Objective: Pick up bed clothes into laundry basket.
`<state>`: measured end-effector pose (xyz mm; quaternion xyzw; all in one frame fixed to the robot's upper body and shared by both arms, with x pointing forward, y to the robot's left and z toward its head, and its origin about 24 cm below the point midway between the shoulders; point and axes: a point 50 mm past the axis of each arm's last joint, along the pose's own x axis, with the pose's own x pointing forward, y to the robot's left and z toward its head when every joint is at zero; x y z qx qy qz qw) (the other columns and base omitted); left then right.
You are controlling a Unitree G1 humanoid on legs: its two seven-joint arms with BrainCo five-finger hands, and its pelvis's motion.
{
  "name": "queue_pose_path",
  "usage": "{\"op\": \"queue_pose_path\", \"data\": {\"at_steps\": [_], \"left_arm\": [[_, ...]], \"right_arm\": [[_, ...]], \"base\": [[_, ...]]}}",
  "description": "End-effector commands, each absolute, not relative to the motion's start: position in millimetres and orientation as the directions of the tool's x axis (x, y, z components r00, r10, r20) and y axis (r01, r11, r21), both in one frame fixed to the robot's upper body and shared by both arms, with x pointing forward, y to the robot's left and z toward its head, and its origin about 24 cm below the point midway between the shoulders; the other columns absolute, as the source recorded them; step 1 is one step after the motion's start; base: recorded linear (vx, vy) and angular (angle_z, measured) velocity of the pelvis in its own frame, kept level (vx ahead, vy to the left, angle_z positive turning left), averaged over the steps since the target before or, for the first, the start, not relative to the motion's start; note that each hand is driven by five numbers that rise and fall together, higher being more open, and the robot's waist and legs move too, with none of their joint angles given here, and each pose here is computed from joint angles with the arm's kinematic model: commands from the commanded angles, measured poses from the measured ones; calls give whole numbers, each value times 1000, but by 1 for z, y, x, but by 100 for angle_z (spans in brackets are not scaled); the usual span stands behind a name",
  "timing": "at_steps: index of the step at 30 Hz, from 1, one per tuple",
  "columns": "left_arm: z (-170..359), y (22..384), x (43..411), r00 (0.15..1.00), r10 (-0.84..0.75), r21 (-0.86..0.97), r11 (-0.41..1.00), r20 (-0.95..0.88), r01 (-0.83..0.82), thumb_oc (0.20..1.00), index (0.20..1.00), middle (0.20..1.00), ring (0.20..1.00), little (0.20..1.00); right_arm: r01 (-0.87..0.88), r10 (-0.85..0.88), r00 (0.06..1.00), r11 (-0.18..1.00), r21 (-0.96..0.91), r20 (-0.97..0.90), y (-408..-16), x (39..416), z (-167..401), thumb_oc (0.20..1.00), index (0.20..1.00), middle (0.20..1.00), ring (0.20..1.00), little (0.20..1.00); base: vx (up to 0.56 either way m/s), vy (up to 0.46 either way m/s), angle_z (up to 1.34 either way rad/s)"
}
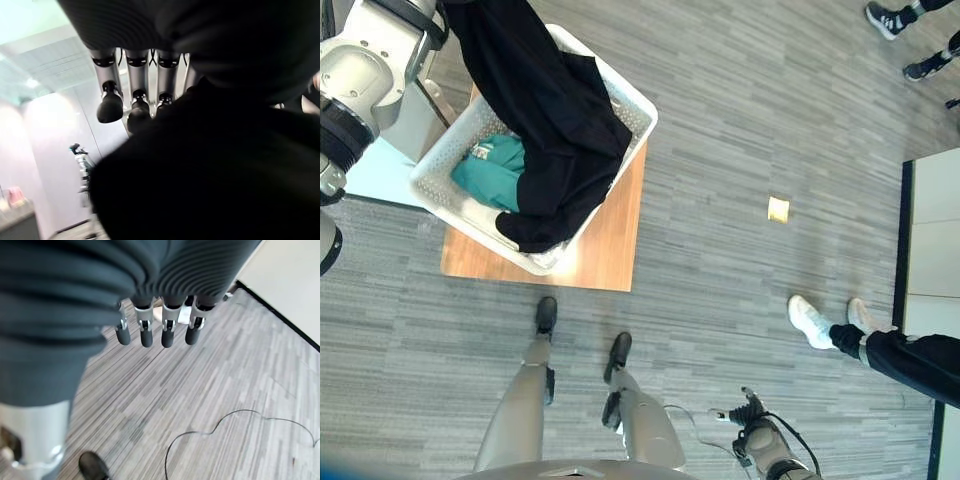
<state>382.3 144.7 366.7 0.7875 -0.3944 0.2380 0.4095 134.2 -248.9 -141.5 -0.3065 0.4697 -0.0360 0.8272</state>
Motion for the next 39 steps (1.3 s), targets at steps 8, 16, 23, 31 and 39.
{"op": "queue_pose_path", "data": {"at_steps": [8,16,23,31,39], "left_arm": [[298,57,363,474,-500,641,237,725,-730,200,200,200,200,200],[229,14,370,637,-482,797,317,602,-514,200,200,200,200,200],[199,27,388,756,-383,846,192,531,-497,1000,1000,1000,1000,1000],[217,50,399,760,-296,814,150,579,-562,1000,1000,1000,1000,1000],[228,55,400,766,-270,811,243,583,-532,1000,1000,1000,1000,1000]], "right_arm": [[-208,-444,528,759,-617,-724,-274,116,-138,1000,1000,1000,1000,1000],[-142,-458,544,775,-615,-703,-271,134,-134,1000,1000,1000,1000,1000],[-158,-437,529,791,-591,-727,-259,127,-141,1000,1000,1000,1000,1000],[-163,-443,495,797,-581,-747,-259,113,-146,1000,1000,1000,1000,1000],[-169,-428,492,807,-565,-758,-254,114,-147,1000,1000,1000,1000,1000]], "base": [[19,-44,4],[-23,-57,14],[-13,-15,5],[0,-1,-2],[5,5,-4]]}}
